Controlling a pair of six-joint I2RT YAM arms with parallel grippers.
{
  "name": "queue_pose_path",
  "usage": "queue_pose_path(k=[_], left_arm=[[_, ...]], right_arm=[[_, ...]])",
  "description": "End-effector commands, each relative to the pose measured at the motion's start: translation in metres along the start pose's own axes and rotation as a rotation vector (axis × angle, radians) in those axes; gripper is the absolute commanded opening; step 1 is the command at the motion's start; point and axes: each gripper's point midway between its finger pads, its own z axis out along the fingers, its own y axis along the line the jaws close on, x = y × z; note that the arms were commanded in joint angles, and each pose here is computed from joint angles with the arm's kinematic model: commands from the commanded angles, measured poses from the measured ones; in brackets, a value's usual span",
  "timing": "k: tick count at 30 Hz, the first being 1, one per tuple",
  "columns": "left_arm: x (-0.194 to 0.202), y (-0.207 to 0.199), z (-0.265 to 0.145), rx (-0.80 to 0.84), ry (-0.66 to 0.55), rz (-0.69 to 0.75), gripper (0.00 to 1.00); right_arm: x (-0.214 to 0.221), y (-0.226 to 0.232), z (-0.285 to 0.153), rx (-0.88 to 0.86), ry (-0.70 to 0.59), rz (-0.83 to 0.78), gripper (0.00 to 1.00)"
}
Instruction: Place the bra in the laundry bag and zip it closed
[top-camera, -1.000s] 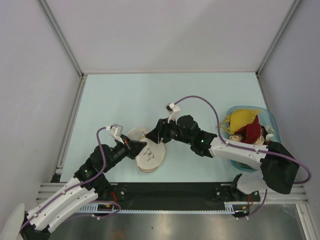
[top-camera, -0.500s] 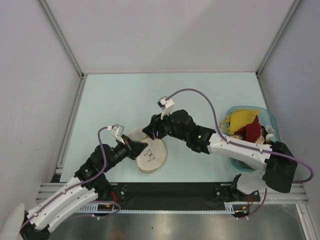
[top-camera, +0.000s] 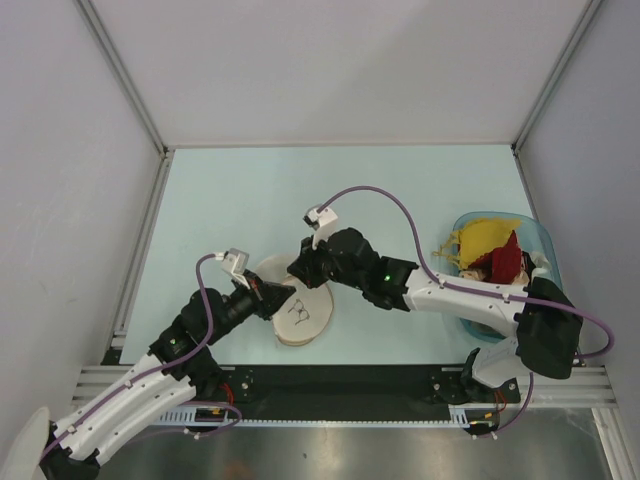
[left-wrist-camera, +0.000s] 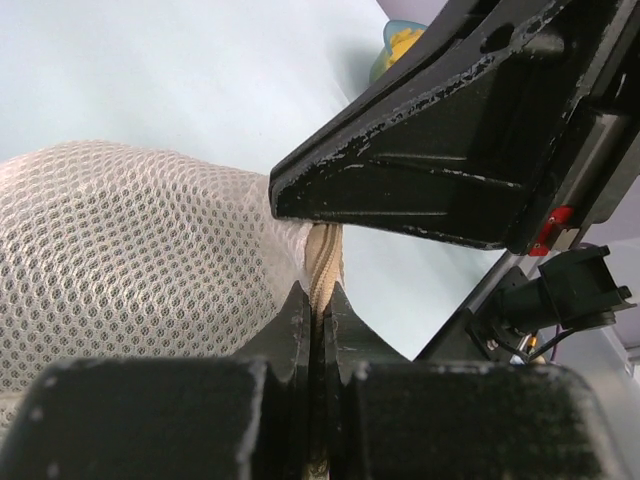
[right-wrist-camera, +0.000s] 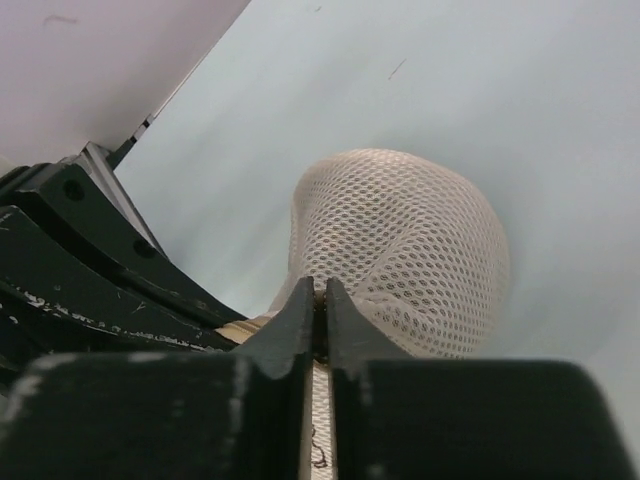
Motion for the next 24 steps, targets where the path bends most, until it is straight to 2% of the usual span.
queue_pose_path(k=[1,3,6,9,10,11,12,13,14,17,18,19,21,24], left_arm=[[-0.010,0.001,-0.004,-0.026,-0.034,-0.028,0.00],[-0.014,0.017,-0.009,-0.118,-0.069,-0.069,0.00],[-0.010,0.026,-0.021,-0.155,-0.091,-0.117,0.00],[-0.010,0.024,-0.025,-0.131,-0.111,-0.128,0.00],[-0.006,0.019,-0.025,-0.101,-0.093,-0.120,0.05],[-0.006,0.015,-0.025,-0.082,-0.087,-0.113,0.19],[-0.011,0.007,-0.025,-0.044,-0.093,-0.099,0.57],[-0.019,-0.005,-0.027,0.006,-0.096,-0.053,0.85],[-0.025,-0.014,-0.028,0.039,-0.096,-0.019,0.99],[-0.051,-0.031,-0.023,0.063,-0.110,0.118,1.00],[-0.050,-0.027,-0.011,0.038,-0.067,0.169,1.00],[-0.063,-0.039,-0.008,0.061,-0.078,0.200,1.00],[-0.058,-0.038,0.011,0.059,-0.009,0.253,1.00],[-0.060,-0.045,0.027,0.101,0.005,0.309,1.00]], right_arm=[[-0.028,-0.010,-0.011,0.095,-0.104,0.009,0.00],[-0.035,-0.035,-0.020,0.199,-0.145,0.039,0.00],[-0.057,-0.067,-0.048,0.304,-0.251,0.133,0.00],[-0.083,-0.077,-0.069,0.283,-0.327,0.218,0.00],[-0.086,-0.070,-0.070,0.247,-0.319,0.219,0.00],[-0.084,-0.061,-0.065,0.199,-0.284,0.207,0.00],[-0.083,-0.054,-0.063,0.174,-0.265,0.192,0.00],[-0.085,-0.043,-0.062,0.150,-0.253,0.175,0.00],[-0.084,-0.037,-0.061,0.132,-0.241,0.143,0.00],[-0.084,-0.015,-0.059,0.045,-0.208,0.091,0.00],[-0.084,-0.009,-0.058,0.025,-0.199,0.080,0.00],[-0.076,-0.006,-0.057,0.017,-0.157,0.073,0.00],[-0.076,-0.001,-0.055,0.002,-0.139,0.050,0.00],[-0.073,0.006,-0.057,-0.030,-0.122,0.046,0.00]])
